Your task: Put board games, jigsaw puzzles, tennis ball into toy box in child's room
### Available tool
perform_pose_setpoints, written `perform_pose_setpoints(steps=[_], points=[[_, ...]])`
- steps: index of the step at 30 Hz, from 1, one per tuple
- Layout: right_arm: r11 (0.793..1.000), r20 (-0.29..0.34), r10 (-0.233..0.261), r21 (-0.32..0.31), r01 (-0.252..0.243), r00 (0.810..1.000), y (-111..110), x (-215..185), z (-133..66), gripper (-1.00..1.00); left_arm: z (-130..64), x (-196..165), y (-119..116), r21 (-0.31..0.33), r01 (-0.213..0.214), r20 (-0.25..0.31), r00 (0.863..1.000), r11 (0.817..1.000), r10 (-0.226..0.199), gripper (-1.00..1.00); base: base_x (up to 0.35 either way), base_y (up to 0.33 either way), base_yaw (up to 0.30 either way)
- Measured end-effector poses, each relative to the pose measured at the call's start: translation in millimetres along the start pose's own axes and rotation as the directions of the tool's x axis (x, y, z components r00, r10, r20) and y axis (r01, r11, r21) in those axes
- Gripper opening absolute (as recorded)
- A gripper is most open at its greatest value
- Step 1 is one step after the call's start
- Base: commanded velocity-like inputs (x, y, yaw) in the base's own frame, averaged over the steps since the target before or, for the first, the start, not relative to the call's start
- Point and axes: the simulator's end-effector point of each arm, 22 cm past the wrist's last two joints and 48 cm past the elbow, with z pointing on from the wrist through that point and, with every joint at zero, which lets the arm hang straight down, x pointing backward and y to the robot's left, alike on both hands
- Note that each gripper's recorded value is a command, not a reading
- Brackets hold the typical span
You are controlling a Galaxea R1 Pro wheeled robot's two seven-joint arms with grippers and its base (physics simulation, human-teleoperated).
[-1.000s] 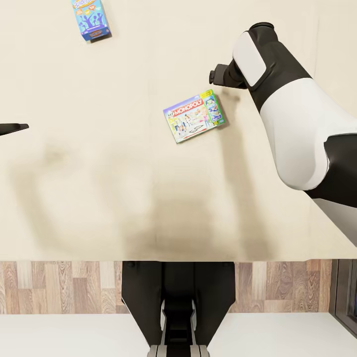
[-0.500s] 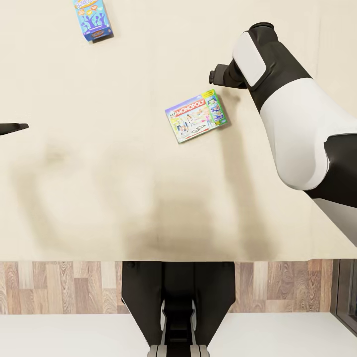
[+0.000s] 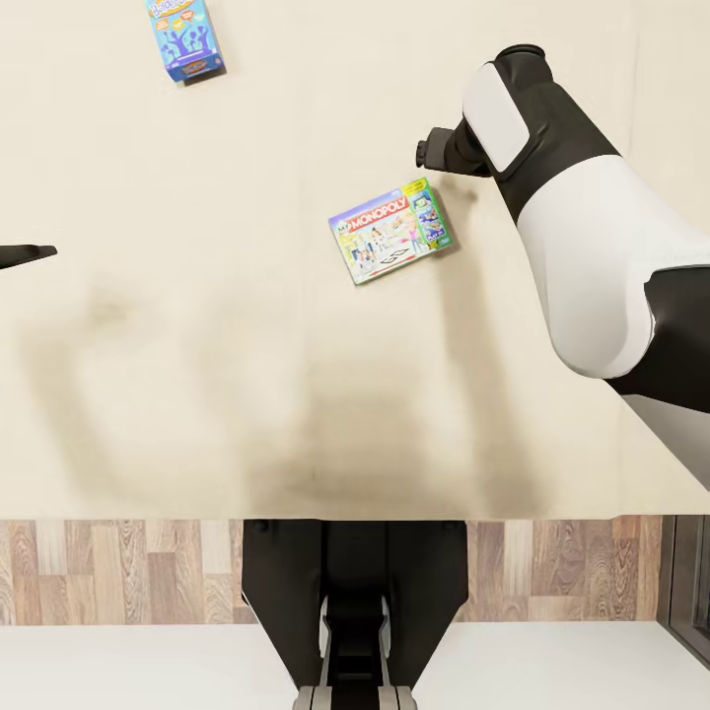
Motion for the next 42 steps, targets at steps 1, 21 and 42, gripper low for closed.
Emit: perform_pose_setpoints(steps=[1, 21, 42], points=[[1.000, 0.000, 0.000, 0.000, 0.000, 1.000, 0.0, 0.0, 0.0, 1.00, 0.0, 0.0, 0.0, 0.000, 0.000, 0.000, 1.000, 1.000, 0.000, 1.00, 0.000, 0.000, 0.000], [1.000, 0.000, -0.001, 0.000, 0.001, 1.000, 0.0, 0.1, 0.0, 1.00, 0.0, 0.0, 0.0, 0.000, 0.000, 0.000, 1.000, 1.000, 0.000, 1.00, 0.000, 0.033, 0.000], [1.000, -0.002, -0.001, -0.001, 0.001, 1.000, 0.2, 0.4, 0.0, 1.00, 0.0, -0.1, -0.3, 0.000, -0.001, 0.000, 1.000, 1.000, 0.001, 1.00, 0.000, 0.019, 0.000]])
